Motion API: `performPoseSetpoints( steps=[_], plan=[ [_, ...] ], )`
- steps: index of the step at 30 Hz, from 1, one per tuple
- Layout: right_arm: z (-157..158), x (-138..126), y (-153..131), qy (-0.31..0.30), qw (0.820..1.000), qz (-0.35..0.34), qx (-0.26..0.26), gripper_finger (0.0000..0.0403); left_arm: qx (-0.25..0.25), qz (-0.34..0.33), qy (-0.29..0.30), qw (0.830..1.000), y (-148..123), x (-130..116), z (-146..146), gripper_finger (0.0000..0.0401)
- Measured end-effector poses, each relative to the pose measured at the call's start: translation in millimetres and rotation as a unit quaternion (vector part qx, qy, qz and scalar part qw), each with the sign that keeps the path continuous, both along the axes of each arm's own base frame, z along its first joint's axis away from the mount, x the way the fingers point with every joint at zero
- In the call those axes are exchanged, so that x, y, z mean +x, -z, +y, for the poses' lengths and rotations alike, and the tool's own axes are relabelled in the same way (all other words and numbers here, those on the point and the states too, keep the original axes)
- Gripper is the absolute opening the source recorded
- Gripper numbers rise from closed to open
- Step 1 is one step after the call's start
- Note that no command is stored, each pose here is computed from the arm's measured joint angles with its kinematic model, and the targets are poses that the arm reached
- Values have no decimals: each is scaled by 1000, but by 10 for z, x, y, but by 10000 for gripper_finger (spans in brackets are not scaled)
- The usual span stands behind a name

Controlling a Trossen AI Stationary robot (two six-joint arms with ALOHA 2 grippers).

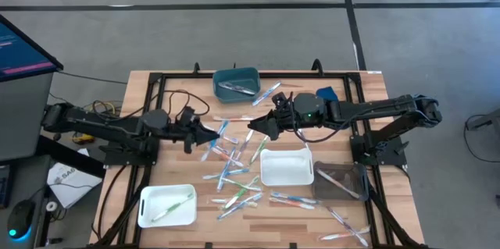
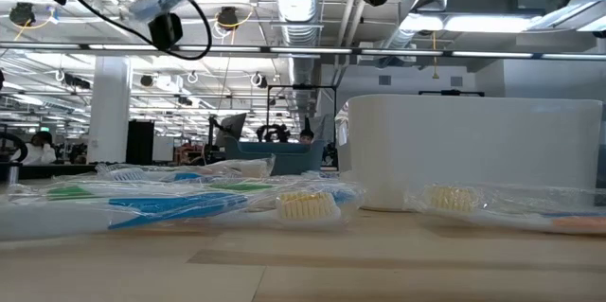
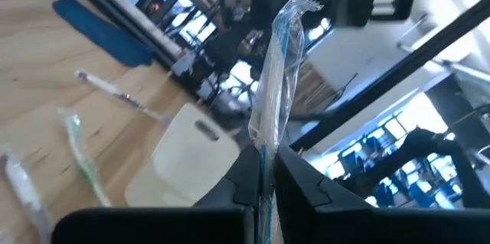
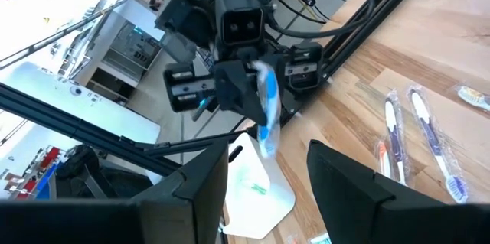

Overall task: Pick & Place Toothbrushes
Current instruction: Put the blue toothbrush into the top white bin

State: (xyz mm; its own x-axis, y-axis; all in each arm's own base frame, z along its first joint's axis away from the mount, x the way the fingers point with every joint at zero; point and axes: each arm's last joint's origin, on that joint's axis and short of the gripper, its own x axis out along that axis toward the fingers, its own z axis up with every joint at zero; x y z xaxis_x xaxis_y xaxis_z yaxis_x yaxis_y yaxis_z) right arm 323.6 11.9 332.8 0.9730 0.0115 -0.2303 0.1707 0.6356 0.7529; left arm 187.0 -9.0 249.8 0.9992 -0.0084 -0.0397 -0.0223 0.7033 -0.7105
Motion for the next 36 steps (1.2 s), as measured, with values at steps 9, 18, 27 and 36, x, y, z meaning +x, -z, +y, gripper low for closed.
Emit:
performPoseSetpoints(
  steps=[9, 18, 27, 36],
  plan=[
    [81, -5, 3, -15, 1000, 2, -6, 173, -26, -33, -11, 999, -65, 2, 44, 11],
    [115, -7, 5, -22, 1000, 2, -13, 173, -42, -36, 34, 998, -112, 266, 12, 11],
    [73, -30, 37, -25, 999, 25, -11, 173, -5, -31, 141, 990, -320, 721, -70, 11],
    [-17, -45, 24, -98, 995, 27, 26, 173, -12, 55, 233, 971, -178, 871, -125, 11]
  ],
)
